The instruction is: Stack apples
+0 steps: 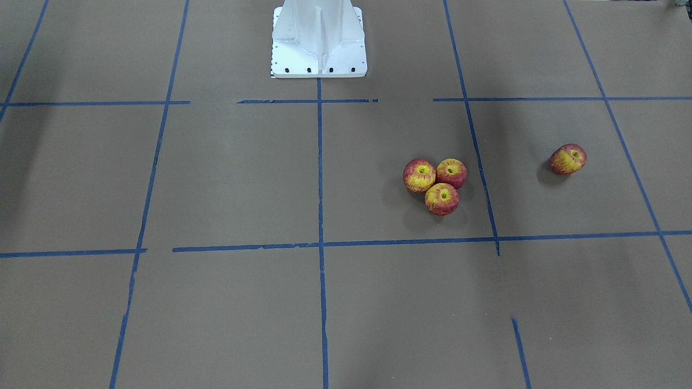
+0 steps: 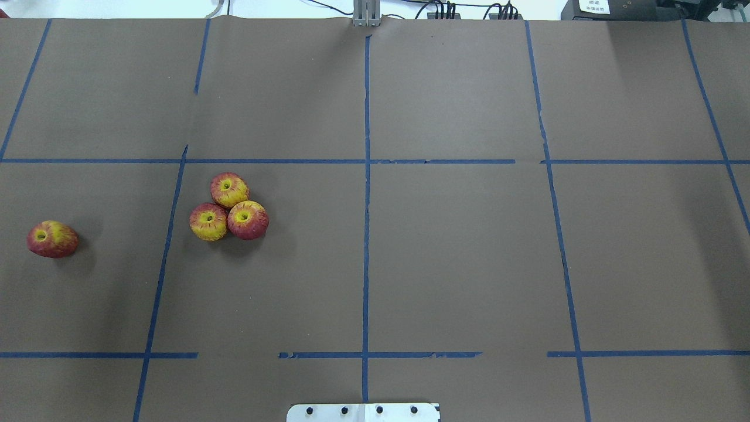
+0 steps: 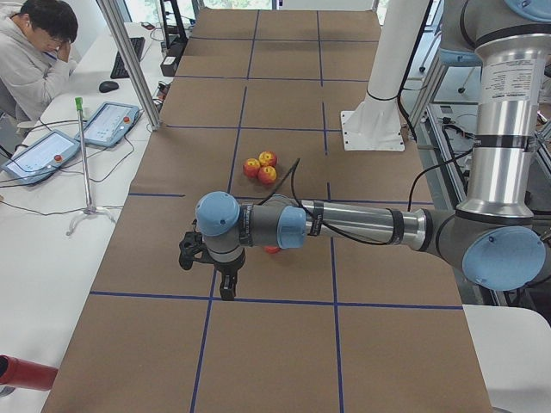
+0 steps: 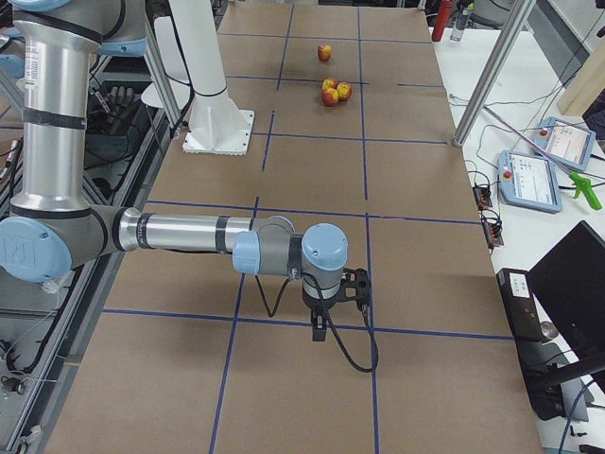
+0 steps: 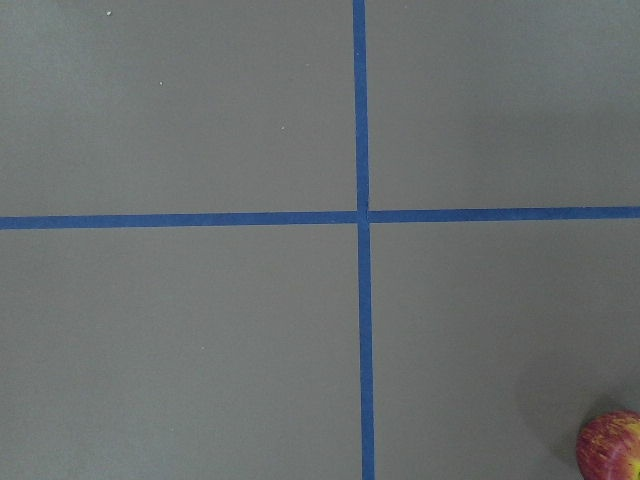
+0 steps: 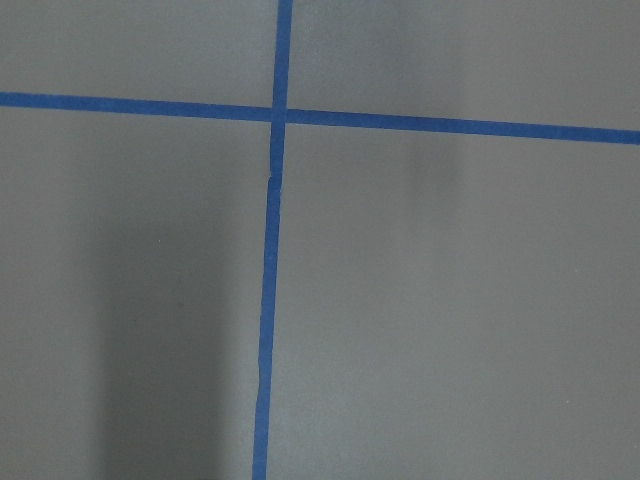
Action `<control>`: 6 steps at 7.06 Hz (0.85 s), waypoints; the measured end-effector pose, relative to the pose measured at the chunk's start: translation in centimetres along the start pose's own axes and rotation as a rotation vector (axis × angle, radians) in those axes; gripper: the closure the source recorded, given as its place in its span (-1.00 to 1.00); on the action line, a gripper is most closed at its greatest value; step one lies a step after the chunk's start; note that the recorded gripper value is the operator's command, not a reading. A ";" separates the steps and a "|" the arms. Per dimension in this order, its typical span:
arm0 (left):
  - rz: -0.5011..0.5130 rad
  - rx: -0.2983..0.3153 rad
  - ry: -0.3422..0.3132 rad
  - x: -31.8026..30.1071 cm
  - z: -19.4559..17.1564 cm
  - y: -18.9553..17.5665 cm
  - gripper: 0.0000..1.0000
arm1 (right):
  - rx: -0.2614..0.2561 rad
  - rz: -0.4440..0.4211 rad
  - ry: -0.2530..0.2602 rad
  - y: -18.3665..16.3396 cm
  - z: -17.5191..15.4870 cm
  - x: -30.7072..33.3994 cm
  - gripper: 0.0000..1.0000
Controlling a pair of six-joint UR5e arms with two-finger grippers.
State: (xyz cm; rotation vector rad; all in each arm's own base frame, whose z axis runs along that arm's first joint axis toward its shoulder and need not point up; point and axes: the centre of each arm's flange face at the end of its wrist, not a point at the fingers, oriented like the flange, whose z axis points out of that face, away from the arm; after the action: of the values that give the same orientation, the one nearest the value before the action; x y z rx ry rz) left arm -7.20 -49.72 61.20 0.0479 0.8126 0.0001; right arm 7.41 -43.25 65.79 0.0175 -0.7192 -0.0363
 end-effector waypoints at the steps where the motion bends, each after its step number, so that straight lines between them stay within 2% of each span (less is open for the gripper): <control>1: 0.006 0.005 0.001 0.5 -0.5 0.1 -1.00 | 0.000 0.000 0.000 0.0 0.0 0.0 -1.00; 4: 0.025 0.025 0.000 1.0 -0.8 0.1 -1.00 | 0.000 0.000 0.000 0.0 0.0 0.0 -1.00; 6: 0.088 0.023 0.035 4.2 2.5 -0.6 -1.00 | 0.000 0.000 0.000 0.0 0.0 0.0 -1.00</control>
State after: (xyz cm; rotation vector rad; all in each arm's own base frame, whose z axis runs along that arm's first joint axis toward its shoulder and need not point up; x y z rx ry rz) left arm -2.54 -50.33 59.83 0.1056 0.8448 0.0747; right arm 7.41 -43.25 65.79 0.0175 -0.7192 -0.0364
